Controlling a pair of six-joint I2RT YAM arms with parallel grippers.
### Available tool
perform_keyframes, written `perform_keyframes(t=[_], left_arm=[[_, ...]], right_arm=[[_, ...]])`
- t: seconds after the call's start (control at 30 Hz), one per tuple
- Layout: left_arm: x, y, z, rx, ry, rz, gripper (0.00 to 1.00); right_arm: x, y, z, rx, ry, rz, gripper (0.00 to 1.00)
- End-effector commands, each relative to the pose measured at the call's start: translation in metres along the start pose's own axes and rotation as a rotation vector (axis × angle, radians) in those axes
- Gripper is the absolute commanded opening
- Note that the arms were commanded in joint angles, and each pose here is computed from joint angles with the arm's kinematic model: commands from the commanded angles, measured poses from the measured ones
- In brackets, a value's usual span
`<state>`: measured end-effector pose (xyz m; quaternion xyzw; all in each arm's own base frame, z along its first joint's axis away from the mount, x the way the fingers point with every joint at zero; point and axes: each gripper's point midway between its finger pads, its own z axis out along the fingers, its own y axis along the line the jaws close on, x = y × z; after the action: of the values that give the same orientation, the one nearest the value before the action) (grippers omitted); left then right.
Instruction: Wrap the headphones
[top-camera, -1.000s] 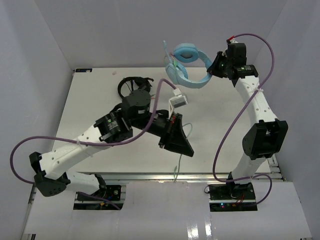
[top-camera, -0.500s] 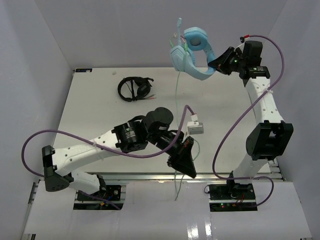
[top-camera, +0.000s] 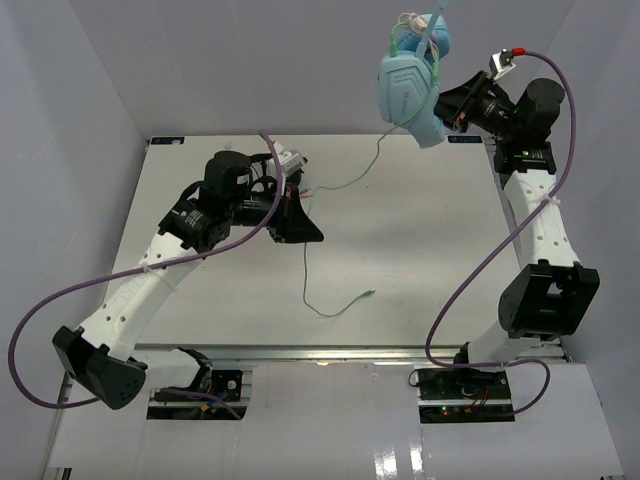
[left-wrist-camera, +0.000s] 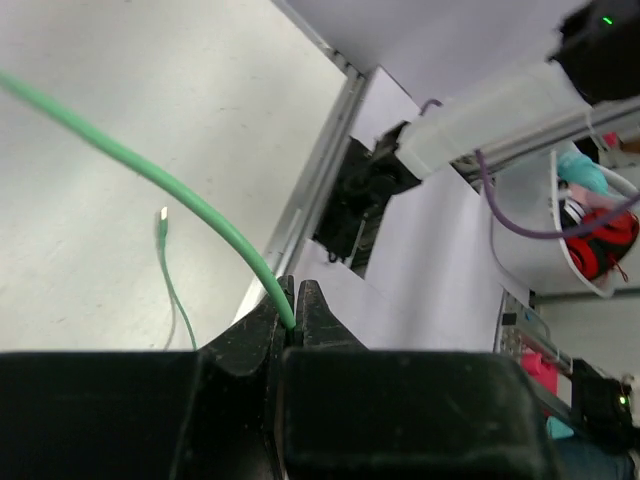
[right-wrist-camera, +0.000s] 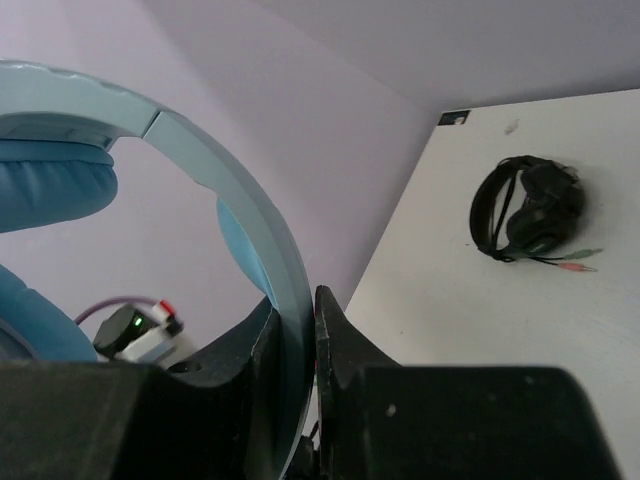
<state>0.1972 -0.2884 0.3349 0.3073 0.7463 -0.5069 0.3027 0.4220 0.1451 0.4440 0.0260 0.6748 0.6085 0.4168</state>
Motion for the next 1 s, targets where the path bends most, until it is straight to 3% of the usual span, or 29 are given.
perform_keyframes(t=[0.0, 0.27, 0.53, 0.77, 0.97], left_arm=[[-0.044, 0.026, -0.017, -0.095, -0.091, 0.082, 0.0], [-0.112, 0.112, -0.026, -0.324, -0.221, 0.025, 0.0], [-0.189, 0.207, -0.103, -0.666, -0.473, -0.111, 0.0], [-0.247, 0.218, -0.112, -0.588, -0.559, -0.152, 0.0], [-0.233, 0.194, -0.086, -0.402, -0.476, -0.174, 0.0]], right_arm=[[0.012, 0.086, -0.023, -0.242, 0.06, -0.118, 0.08], [0.024, 0.127, -0.04, -0.373, 0.081, -0.247, 0.08], [0.061, 0.146, -0.064, -0.404, 0.214, -0.454, 0.08], [0.102, 0.15, -0.09, -0.435, 0.353, -0.679, 0.08], [0.126, 0.142, -0.085, -0.473, 0.407, -0.702, 0.08]])
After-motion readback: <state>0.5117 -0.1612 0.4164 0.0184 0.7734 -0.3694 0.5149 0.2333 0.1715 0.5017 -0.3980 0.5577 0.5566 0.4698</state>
